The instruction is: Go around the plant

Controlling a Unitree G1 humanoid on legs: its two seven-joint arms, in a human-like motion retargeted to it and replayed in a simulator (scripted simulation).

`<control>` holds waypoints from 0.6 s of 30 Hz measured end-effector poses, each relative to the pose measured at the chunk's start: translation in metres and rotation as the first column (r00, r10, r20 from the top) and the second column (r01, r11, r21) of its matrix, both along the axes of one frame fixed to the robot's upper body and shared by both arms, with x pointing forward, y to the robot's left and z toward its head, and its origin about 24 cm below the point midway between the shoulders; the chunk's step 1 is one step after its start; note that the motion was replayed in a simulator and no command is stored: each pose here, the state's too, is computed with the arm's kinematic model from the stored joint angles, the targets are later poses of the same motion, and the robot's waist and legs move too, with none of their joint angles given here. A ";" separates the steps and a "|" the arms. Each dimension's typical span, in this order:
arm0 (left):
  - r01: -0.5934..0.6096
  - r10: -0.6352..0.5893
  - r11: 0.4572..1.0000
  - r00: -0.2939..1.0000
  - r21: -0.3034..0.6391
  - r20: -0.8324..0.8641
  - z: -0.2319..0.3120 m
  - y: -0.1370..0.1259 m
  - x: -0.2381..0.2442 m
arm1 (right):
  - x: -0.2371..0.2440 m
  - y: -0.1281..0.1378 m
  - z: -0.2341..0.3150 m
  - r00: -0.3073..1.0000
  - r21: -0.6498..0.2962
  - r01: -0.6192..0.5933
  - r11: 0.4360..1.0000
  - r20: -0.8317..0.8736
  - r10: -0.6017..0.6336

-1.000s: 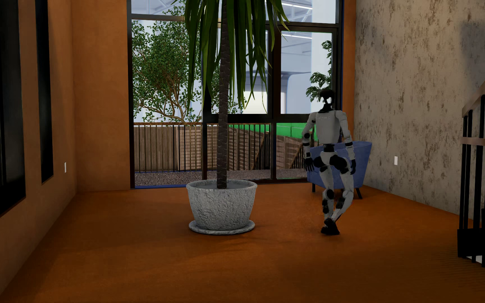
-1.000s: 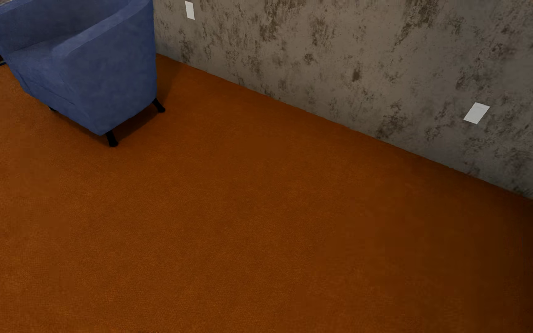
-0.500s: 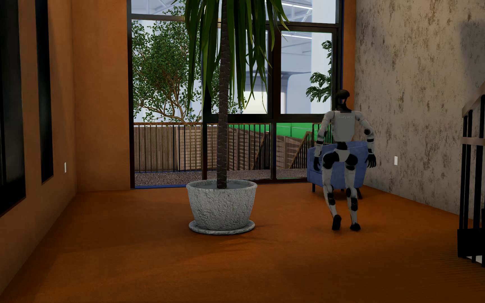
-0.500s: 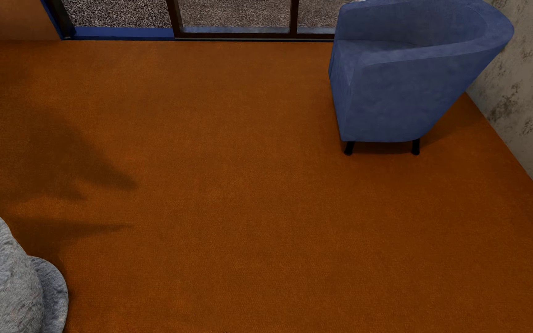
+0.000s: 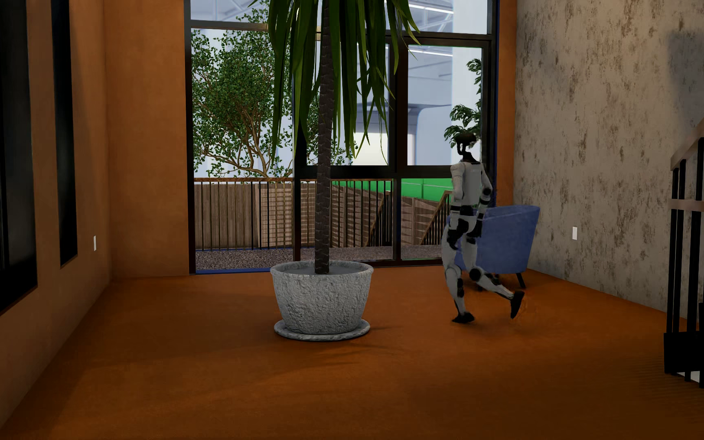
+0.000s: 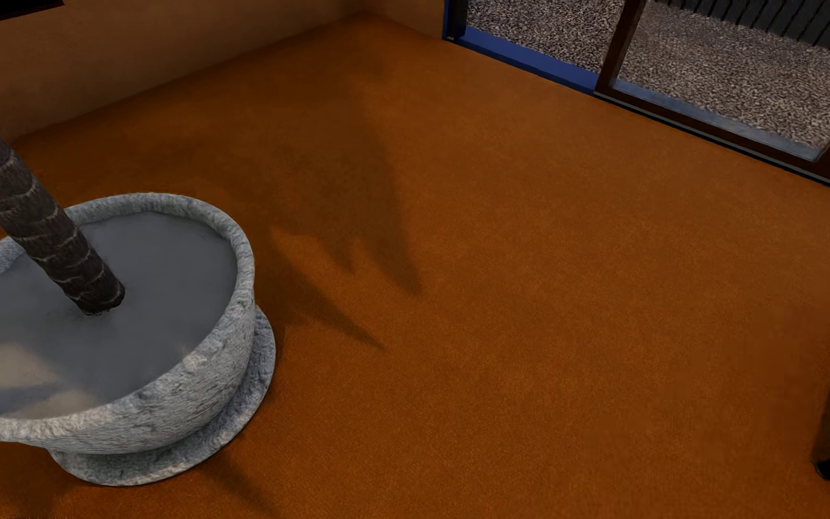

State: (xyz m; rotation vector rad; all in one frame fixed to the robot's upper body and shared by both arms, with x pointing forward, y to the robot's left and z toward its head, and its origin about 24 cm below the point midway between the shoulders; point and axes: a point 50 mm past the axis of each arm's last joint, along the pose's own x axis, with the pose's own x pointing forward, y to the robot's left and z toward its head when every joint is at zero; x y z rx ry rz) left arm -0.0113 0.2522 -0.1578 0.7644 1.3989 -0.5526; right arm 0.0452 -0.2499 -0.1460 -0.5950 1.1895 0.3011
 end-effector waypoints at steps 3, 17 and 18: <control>-0.089 0.094 0.995 0.974 -0.036 0.205 0.008 0.002 0.060 | 0.001 0.011 -0.002 1.000 0.030 -0.019 0.999 0.004 0.019; 0.007 -0.006 0.999 0.999 -0.040 0.037 -0.003 -0.014 0.014 | -0.076 -0.008 -0.006 0.956 -0.038 -0.121 0.992 -0.274 0.106; -0.023 0.026 0.999 0.998 -0.047 0.064 -0.002 -0.013 0.018 | -0.077 -0.005 -0.006 0.957 -0.026 -0.116 0.993 -0.270 0.105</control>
